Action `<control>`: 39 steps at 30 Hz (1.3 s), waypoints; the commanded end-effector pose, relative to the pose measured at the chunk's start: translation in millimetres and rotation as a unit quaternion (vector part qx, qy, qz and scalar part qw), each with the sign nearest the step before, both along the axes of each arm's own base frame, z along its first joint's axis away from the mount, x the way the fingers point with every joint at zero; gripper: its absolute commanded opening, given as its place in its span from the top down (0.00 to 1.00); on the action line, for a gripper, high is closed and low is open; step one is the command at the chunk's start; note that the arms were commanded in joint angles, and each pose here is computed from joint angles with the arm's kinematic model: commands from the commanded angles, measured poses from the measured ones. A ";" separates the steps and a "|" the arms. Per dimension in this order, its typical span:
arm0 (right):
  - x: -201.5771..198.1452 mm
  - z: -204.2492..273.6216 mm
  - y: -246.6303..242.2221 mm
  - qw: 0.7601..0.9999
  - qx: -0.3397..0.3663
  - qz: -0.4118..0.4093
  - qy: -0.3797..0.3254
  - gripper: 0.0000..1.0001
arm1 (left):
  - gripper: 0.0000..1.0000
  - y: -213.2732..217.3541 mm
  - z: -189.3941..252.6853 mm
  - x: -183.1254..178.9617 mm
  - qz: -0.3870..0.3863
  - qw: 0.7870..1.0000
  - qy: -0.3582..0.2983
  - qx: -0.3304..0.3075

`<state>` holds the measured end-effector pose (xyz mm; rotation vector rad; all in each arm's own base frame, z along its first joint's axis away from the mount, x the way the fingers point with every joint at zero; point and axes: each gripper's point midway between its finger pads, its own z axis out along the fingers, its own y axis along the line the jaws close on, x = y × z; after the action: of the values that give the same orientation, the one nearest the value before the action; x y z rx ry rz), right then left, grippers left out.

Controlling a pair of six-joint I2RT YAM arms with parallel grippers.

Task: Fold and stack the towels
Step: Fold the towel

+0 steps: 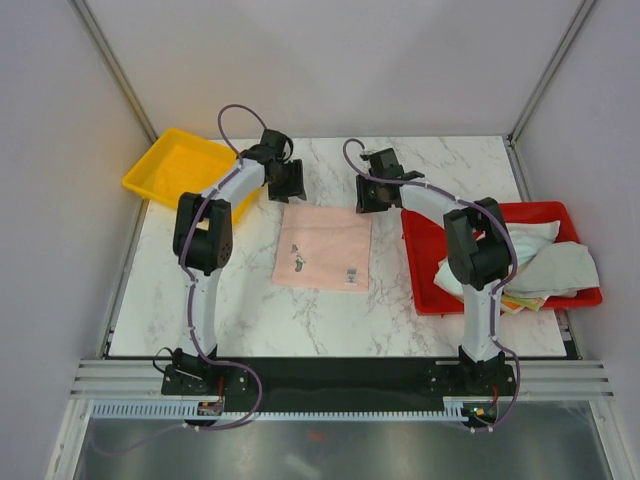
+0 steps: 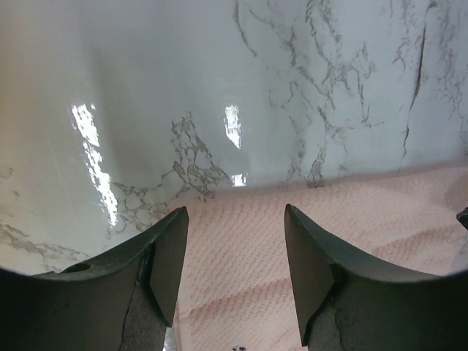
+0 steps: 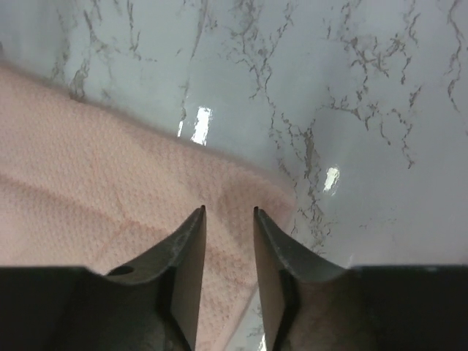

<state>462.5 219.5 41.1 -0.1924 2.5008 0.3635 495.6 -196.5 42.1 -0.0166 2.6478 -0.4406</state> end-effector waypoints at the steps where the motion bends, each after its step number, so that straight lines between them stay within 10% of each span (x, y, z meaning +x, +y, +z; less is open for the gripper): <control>1: -1.7 31.5 4.1 0.997 0.013 0.073 -0.010 0.56 | 0.37 2.9 54.5 22.4 -0.068 0.993 -0.092 0.019; 39: 17.2 0.8 -11.4 0.971 0.088 0.218 0.054 0.55 | 0.52 16.7 -7.1 6.0 -0.234 0.971 -0.043 0.003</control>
<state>470.4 198.8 27.7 -0.6104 2.5712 0.7484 503.3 -182.5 28.4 0.5539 2.5755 -0.5554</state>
